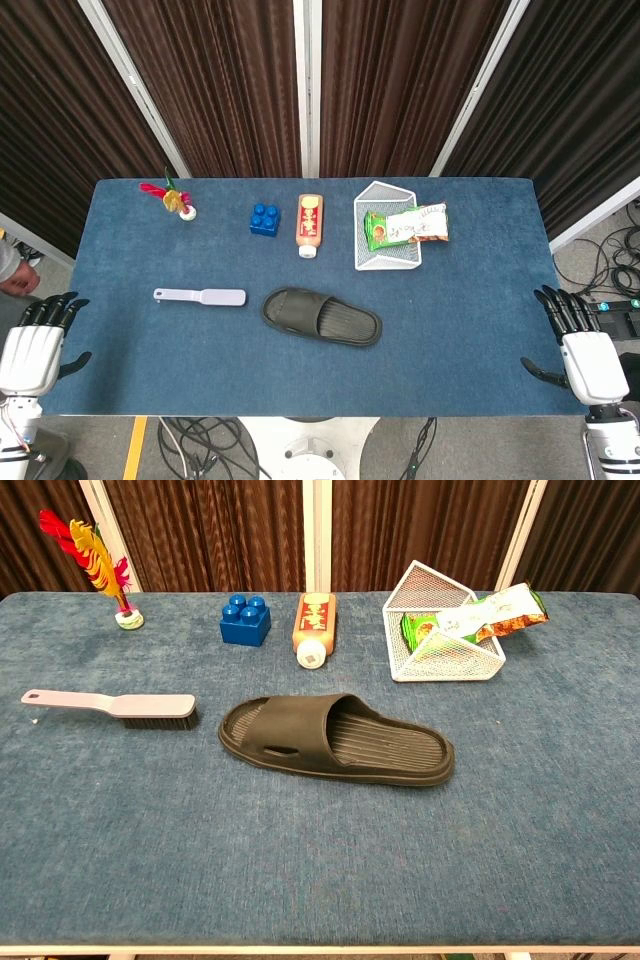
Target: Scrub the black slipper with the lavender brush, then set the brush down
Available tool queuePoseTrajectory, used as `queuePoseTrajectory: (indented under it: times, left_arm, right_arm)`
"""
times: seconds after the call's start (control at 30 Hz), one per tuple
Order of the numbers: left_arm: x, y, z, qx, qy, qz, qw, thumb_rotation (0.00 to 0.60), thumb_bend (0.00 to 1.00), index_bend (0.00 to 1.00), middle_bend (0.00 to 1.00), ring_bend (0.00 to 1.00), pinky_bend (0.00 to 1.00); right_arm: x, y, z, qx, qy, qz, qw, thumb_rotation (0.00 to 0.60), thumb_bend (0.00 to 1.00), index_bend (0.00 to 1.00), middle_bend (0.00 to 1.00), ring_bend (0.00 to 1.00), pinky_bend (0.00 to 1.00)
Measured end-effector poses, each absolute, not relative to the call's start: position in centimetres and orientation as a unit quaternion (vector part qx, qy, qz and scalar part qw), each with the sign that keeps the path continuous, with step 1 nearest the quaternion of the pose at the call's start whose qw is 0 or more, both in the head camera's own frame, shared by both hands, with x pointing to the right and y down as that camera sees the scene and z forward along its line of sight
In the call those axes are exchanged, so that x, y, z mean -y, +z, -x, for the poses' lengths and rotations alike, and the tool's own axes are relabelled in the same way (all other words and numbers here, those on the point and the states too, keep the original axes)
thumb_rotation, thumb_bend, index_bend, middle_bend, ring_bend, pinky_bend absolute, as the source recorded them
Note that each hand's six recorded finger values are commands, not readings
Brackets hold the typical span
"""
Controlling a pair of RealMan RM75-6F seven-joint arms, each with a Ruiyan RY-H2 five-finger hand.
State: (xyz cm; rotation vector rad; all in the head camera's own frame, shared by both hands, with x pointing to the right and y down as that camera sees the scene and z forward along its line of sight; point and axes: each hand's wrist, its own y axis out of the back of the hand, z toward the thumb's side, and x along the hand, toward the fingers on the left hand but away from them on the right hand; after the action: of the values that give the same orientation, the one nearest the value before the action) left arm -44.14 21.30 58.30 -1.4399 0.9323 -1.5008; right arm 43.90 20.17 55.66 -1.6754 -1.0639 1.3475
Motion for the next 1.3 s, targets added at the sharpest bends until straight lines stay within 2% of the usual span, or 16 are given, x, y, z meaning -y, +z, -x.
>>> queuePoseTrajectory:
  times: [0.37,0.57,0.77,0.93,1.13,1.3]
  left_arm:
    - [-21.2,58.4,43.7,-0.37,-0.589,0.585,0.417,0.6,0.02,0.29,0.3,0.21,0.23]
    - [-19.2,59.5,42.7,-0.364,-0.567,0.618,0.405,0.6,0.01,0.29,0.3,0.21,0.23]
    - [-15.4,62.1,40.1,-0.326,-0.546,0.665,0.392,0.6,0.02,0.29,0.3,0.21,0.23]
    - [-12.5,65.4,37.5,-0.274,-0.554,0.695,0.368,0.6,0.03,0.3,0.3,0.21,0.24]
    - [-10.1,70.1,35.8,-0.225,-0.593,0.707,0.313,0.6,0.13,0.31,0.31,0.22,0.28]
    - [-8.8,73.3,34.7,-0.206,-0.619,0.705,0.279,0.6,0.17,0.35,0.36,0.28,0.33]
  right_arm:
    - [-20.4,55.3,-43.9,0.416,0.516,0.658,0.358,0.6,0.05,0.0,0.04,0.0,0.03]
    - [-19.8,54.7,-44.0,0.417,0.514,0.653,0.369,0.6,0.05,0.0,0.04,0.0,0.03]
    - [-18.8,53.9,-43.7,0.412,0.513,0.646,0.387,0.6,0.05,0.0,0.04,0.0,0.03]
    - [-18.1,53.4,-43.3,0.407,0.51,0.645,0.397,0.6,0.05,0.0,0.04,0.0,0.03]
    - [-17.9,53.4,-43.5,0.406,0.515,0.644,0.394,0.6,0.05,0.0,0.04,0.0,0.03]
    - [-18.1,53.6,-43.9,0.41,0.519,0.642,0.388,0.6,0.05,0.0,0.04,0.0,0.03]
